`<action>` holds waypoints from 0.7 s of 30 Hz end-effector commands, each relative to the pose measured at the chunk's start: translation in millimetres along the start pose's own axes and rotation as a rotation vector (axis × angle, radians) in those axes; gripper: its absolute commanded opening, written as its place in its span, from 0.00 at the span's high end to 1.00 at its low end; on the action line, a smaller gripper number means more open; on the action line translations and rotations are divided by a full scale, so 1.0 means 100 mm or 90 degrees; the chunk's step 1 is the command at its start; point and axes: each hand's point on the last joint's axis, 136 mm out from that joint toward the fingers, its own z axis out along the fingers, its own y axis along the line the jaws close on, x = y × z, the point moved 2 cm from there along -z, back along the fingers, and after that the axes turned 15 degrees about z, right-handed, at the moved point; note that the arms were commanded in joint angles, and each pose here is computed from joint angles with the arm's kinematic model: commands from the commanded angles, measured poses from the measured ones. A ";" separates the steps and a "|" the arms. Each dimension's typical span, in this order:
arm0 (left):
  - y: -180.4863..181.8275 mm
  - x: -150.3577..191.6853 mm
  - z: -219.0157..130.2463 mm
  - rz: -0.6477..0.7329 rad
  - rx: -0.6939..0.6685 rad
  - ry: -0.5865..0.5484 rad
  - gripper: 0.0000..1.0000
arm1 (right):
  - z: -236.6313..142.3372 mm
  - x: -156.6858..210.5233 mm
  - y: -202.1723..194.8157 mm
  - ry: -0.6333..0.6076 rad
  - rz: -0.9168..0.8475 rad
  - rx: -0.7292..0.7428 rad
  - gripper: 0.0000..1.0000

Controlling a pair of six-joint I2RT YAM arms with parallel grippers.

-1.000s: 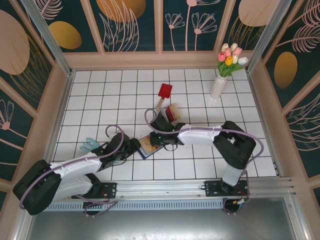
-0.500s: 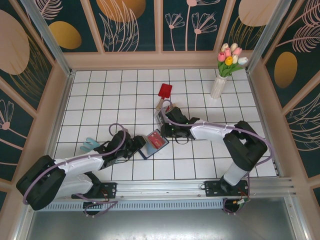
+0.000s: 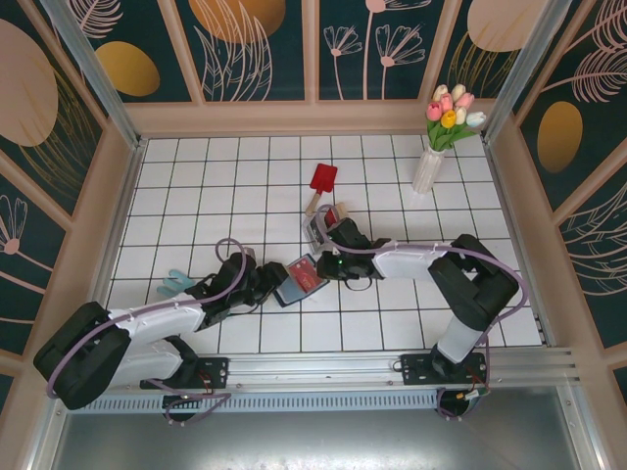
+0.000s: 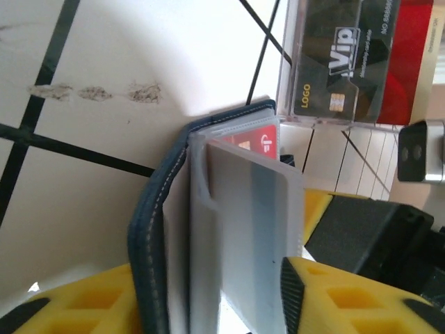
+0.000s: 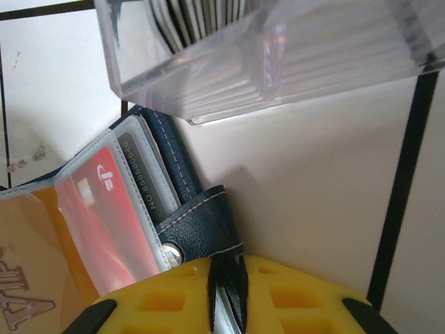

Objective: Put the credit cards into the card holder

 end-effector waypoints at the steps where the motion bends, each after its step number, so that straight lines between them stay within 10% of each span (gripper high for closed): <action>1: -0.14 -0.09 -0.04 0.010 0.015 -0.020 0.59 | -0.01 0.16 0.01 0.029 0.017 -0.015 0.83; 12: 0.04 -0.13 -0.09 0.232 -0.188 0.075 1.00 | -0.29 0.19 0.06 -0.006 0.015 -0.026 0.78; 21: -0.06 -0.11 0.08 0.319 -0.212 0.166 1.00 | -0.34 -0.07 0.03 -0.036 -0.012 -0.007 0.61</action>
